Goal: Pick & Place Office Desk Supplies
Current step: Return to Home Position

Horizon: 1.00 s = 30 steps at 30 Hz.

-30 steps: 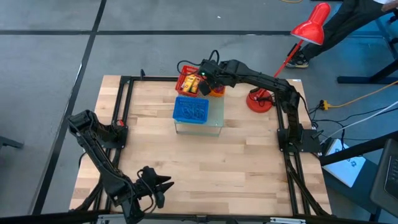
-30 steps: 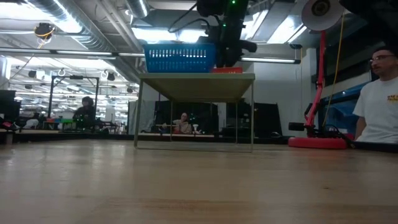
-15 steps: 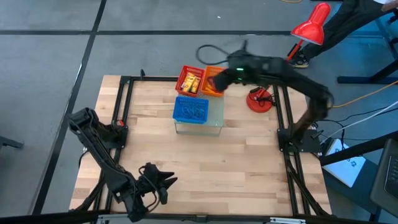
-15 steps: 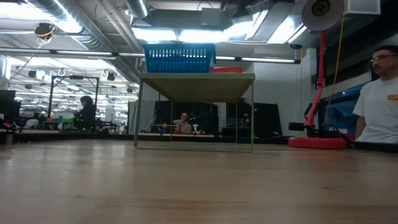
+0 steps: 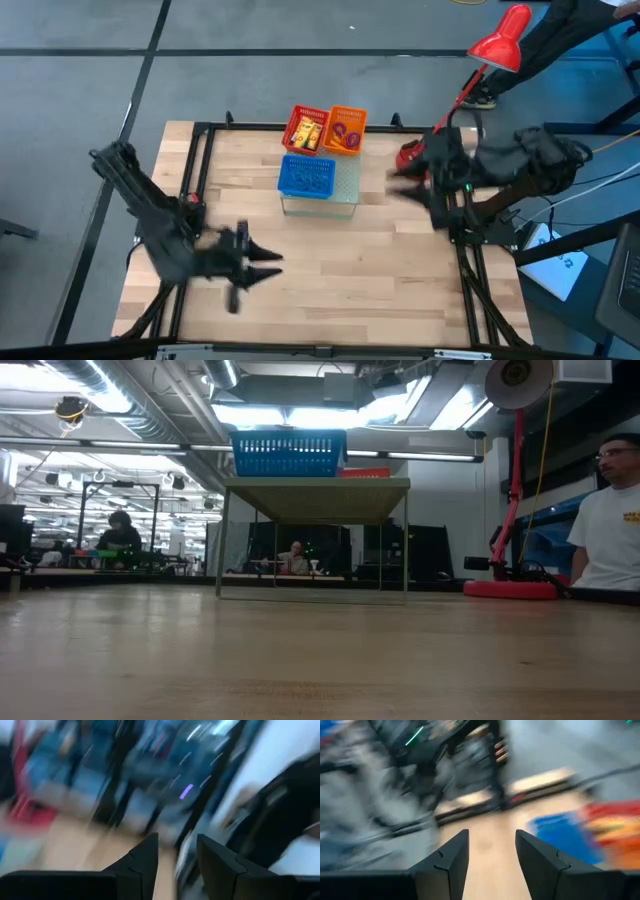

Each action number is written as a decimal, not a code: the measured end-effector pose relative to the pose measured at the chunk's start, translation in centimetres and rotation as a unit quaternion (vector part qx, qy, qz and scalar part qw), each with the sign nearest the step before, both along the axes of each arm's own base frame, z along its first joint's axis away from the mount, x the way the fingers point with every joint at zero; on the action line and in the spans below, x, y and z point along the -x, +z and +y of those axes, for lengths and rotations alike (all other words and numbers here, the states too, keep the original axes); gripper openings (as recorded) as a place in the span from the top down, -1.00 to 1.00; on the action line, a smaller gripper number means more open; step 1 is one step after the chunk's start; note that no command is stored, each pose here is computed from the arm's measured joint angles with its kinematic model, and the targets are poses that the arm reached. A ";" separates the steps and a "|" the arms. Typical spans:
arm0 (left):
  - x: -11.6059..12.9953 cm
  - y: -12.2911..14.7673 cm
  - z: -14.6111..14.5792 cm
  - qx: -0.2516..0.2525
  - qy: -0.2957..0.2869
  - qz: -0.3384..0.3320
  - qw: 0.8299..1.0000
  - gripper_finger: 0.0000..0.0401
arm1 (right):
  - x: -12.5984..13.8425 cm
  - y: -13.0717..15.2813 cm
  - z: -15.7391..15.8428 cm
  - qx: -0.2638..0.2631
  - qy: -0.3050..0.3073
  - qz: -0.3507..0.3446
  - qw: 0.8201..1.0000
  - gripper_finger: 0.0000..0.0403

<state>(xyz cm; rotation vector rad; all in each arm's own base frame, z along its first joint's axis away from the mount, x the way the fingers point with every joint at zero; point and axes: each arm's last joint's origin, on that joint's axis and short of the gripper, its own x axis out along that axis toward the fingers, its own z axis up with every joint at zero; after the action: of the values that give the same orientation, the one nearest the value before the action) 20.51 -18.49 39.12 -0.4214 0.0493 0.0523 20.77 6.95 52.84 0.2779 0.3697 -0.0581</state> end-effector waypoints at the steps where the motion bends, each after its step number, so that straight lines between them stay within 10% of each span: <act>1: 0.6 1.8 0.7 -0.009 -0.015 -0.048 0.999 0.34 | 0.1 -0.1 0.7 -0.026 0.025 0.007 0.999 0.20; 6: 6.1 9.1 5.0 0.061 -0.053 -0.273 0.959 0.34 | 1.6 1.8 4.6 0.026 0.123 -0.097 0.987 0.19; 11: 10.3 11.6 7.6 0.165 -0.164 -0.366 0.901 0.34 | 5.2 2.2 5.7 0.094 0.071 -0.107 0.987 0.21; 21: 13.7 11.6 11.0 0.079 -0.243 -0.358 0.898 0.34 | 5.8 -1.3 7.6 0.047 0.091 -0.152 0.983 0.21; 24: 13.8 10.2 10.2 -0.033 -0.329 -0.356 0.874 0.34 | 7.5 -3.4 6.8 0.056 0.114 -0.202 0.971 0.21; 30: 12.5 3.7 8.7 -0.031 -0.325 -0.337 0.883 0.34 | 12.7 -8.9 2.0 0.019 0.160 -0.327 0.931 0.21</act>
<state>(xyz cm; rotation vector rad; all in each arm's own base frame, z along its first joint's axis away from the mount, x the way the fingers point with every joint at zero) 8.00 -9.80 42.80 -0.3223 -0.5006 -0.7571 8.09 8.93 43.91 0.1807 -0.2535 0.3444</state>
